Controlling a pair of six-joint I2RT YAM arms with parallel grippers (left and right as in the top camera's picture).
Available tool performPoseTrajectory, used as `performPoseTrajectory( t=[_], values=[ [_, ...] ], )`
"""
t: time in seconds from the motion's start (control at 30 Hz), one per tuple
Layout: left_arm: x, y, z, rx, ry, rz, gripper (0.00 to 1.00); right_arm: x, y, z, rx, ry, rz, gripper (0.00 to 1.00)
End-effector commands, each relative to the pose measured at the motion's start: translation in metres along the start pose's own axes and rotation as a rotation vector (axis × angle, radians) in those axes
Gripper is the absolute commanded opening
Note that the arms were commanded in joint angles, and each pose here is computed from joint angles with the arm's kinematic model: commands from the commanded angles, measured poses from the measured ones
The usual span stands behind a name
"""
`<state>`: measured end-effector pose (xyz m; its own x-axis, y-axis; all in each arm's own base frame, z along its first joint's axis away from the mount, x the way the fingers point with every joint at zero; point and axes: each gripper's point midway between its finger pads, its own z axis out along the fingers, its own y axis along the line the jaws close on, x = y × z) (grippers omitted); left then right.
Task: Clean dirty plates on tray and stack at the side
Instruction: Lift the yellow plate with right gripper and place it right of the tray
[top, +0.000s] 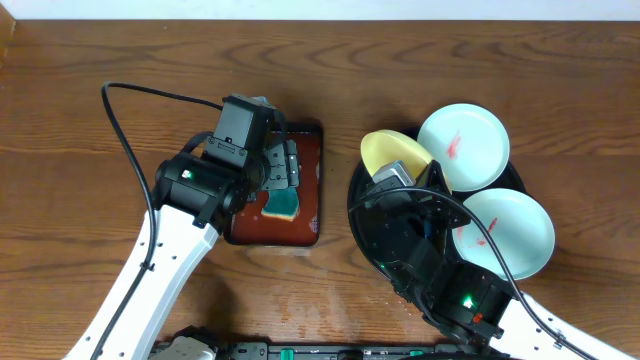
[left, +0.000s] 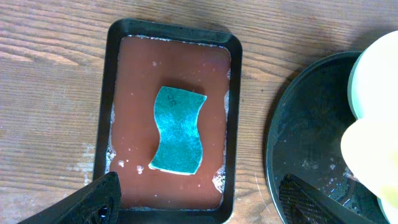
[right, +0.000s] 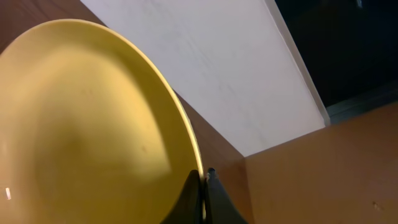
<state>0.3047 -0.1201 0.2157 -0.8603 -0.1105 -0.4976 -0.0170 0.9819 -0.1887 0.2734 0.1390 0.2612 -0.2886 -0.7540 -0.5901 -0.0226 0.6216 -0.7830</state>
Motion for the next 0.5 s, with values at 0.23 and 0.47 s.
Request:
performPoseTrajectory(
  t=[0.23,0.47],
  values=[
    [-0.007,-0.001,-0.005,0.003,-0.019,-0.003,0.82,-0.005,-0.011,-0.004,0.030,-0.005,0.021,0.01],
    [-0.007,-0.001,-0.005,0.003,-0.019,-0.003,0.82,0.005,-0.013,0.004,0.035,0.030,0.177,0.01]
  ],
)
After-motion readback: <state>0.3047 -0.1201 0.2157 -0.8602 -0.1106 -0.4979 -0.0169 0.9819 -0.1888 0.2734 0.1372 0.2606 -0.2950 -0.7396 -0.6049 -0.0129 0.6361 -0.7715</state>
